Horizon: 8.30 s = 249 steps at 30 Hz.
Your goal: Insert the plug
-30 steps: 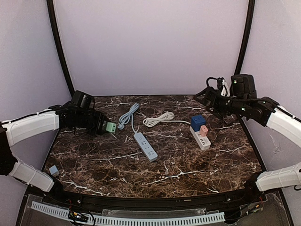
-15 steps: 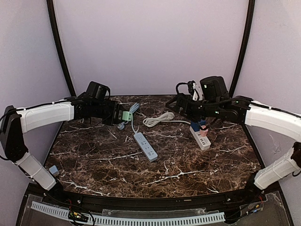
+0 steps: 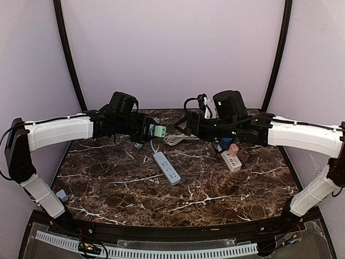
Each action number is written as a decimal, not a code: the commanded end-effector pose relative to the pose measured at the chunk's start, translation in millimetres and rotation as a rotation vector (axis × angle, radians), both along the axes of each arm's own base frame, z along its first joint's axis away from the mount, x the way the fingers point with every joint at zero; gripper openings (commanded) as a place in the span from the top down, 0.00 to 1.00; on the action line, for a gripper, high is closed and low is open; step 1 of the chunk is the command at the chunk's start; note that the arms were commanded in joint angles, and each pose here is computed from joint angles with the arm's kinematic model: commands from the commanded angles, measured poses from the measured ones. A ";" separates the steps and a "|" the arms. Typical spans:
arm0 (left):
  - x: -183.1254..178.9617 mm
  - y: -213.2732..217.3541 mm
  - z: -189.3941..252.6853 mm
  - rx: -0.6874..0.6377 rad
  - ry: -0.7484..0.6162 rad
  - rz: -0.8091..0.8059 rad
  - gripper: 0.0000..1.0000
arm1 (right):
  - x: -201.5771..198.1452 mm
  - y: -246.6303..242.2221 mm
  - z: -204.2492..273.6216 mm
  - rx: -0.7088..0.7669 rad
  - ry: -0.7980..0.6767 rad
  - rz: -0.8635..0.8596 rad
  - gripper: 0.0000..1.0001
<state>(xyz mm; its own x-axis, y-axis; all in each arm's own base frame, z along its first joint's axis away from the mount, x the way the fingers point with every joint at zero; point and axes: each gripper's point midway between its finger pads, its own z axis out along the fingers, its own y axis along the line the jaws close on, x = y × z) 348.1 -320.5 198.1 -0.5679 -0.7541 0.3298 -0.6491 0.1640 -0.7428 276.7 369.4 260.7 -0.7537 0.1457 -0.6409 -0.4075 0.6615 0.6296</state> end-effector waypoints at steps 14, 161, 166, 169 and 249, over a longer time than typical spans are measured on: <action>-7.3 -33.5 34.0 -0.108 -0.042 -0.021 0.99 | 20.0 32.9 -2.3 -0.048 -0.077 -0.017 0.22; -142.1 240.1 0.7 1.250 -0.466 -0.537 0.01 | -51.6 40.7 -171.3 -0.861 0.394 0.491 1.00; -146.2 241.6 -6.4 1.235 -0.453 -0.533 0.01 | -47.3 40.3 -174.8 -0.876 0.385 0.481 1.00; -147.0 242.1 -7.2 1.225 -0.454 -0.520 0.01 | -45.0 39.6 -177.6 -0.889 0.381 0.475 1.00; -146.1 228.0 -22.1 1.205 -0.438 -0.617 0.01 | -33.3 27.7 -258.7 -1.131 0.468 0.406 1.00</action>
